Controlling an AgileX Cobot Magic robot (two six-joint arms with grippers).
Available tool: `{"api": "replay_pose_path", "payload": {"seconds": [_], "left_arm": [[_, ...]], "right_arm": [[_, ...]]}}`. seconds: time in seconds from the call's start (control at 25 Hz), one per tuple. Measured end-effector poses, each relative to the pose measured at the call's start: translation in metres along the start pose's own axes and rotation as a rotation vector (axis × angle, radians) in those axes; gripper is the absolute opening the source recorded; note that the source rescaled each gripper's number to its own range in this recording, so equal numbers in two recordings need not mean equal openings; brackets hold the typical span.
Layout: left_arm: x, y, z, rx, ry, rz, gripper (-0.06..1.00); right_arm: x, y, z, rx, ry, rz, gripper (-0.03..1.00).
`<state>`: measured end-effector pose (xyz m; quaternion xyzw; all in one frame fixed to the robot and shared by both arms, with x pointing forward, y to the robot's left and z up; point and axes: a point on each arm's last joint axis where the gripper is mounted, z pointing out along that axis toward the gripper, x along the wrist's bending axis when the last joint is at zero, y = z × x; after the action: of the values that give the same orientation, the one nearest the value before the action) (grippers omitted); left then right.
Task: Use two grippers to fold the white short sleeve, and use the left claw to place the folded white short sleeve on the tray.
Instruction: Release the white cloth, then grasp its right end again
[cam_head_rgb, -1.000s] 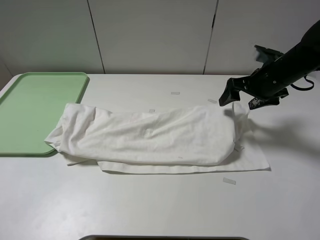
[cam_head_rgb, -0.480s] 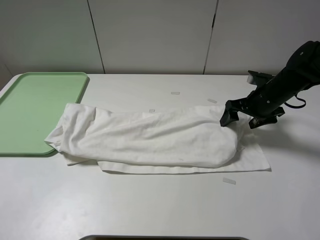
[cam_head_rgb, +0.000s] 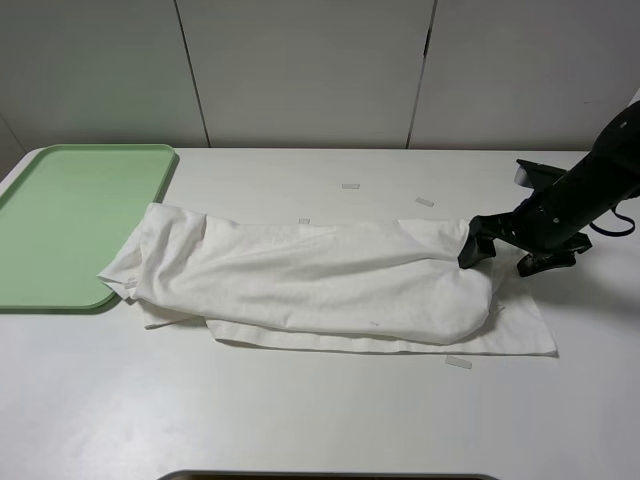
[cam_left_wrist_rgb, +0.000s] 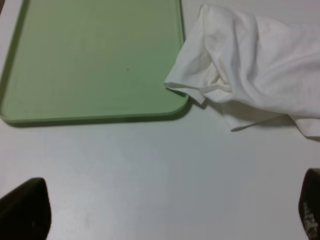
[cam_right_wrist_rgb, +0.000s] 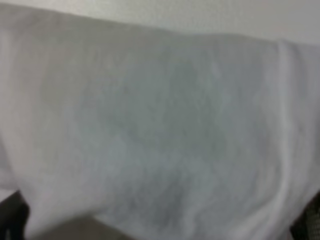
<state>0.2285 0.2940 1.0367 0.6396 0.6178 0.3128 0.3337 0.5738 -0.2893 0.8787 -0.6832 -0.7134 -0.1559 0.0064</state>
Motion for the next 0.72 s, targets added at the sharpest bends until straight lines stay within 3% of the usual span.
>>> {"api": "replay_pose_path", "payload": {"seconds": [0.4,0.48,0.56,0.72], "left_arm": [[0.0,0.0,0.0,0.0,0.0,0.0,1.0],[0.0,0.0,0.0,0.0,0.0,0.0,1.0],[0.0,0.0,0.0,0.0,0.0,0.0,1.0],[0.0,0.0,0.0,0.0,0.0,0.0,1.0]], "right_arm": [[-0.002,-0.002,0.001,0.008,0.017,0.039,1.0],[-0.002,-0.005,0.005,0.021,0.024,0.07,0.89],[-0.002,-0.009,0.008,0.036,0.032,0.096,0.7],[-0.002,-0.012,0.011,0.045,0.037,0.116,0.54]]}}
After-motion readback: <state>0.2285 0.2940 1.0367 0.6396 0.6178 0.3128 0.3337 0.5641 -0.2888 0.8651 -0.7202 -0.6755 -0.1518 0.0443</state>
